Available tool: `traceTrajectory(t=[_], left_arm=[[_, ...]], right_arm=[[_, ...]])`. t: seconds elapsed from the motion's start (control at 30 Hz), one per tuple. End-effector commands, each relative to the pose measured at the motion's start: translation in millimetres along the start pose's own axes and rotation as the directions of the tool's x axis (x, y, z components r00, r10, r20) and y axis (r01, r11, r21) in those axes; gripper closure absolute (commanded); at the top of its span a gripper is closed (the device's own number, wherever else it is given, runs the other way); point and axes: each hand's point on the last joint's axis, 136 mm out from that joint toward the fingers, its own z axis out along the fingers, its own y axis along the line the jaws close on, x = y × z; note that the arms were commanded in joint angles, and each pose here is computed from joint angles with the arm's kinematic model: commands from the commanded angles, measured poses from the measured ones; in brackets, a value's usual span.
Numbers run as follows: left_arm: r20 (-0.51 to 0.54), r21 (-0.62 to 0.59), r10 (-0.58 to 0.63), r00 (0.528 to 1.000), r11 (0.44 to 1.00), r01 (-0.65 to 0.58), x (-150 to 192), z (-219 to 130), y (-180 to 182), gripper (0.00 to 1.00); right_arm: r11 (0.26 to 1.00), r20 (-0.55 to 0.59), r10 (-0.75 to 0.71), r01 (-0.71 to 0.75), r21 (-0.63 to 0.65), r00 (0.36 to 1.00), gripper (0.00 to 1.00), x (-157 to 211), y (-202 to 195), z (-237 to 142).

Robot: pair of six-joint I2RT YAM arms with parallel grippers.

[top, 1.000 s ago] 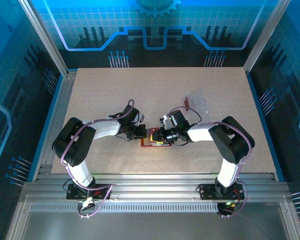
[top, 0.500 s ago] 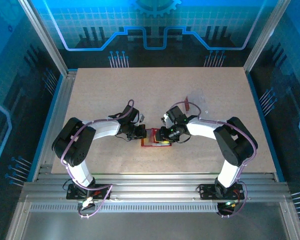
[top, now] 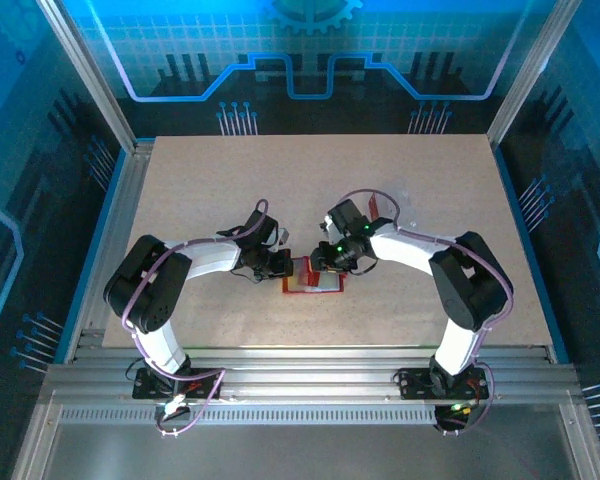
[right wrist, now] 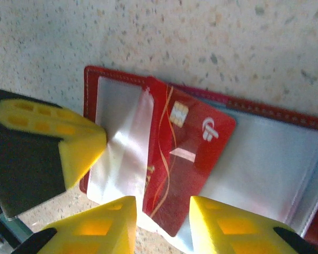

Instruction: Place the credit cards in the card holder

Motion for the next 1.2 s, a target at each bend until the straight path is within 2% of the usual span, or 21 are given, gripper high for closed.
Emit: traceTrajectory(t=[0.0,0.33,0.8,0.93,1.17], left_arm=[[-0.089,-0.089,-0.049,0.995,0.995,0.041,31.4,7.4,28.3,0.99],[-0.088,-0.09,-0.052,0.995,0.995,0.044,30.5,8.0,28.9,0.99],[-0.088,-0.092,-0.051,0.995,0.995,0.043,31.0,7.7,28.7,0.99],[-0.086,-0.091,-0.052,0.995,0.995,0.044,30.5,7.4,28.6,0.99],[-0.087,-0.088,-0.054,0.995,0.995,0.046,30.6,7.6,28.4,0.99]], right_arm=[[0.997,-0.035,0.005,-0.002,0.081,0.999,0.66,3.6,-14.9,6.7],[0.975,-0.031,-0.061,0.066,0.21,0.998,0.65,-0.7,-15.2,15.6],[0.852,-0.125,-0.205,0.24,0.466,0.971,0.63,26.8,-25.5,29.7],[0.818,-0.156,-0.248,0.293,0.495,0.956,0.64,34.5,-27.7,31.2],[0.791,-0.186,-0.362,0.406,0.458,0.913,0.65,44.1,-23.5,35.7]])
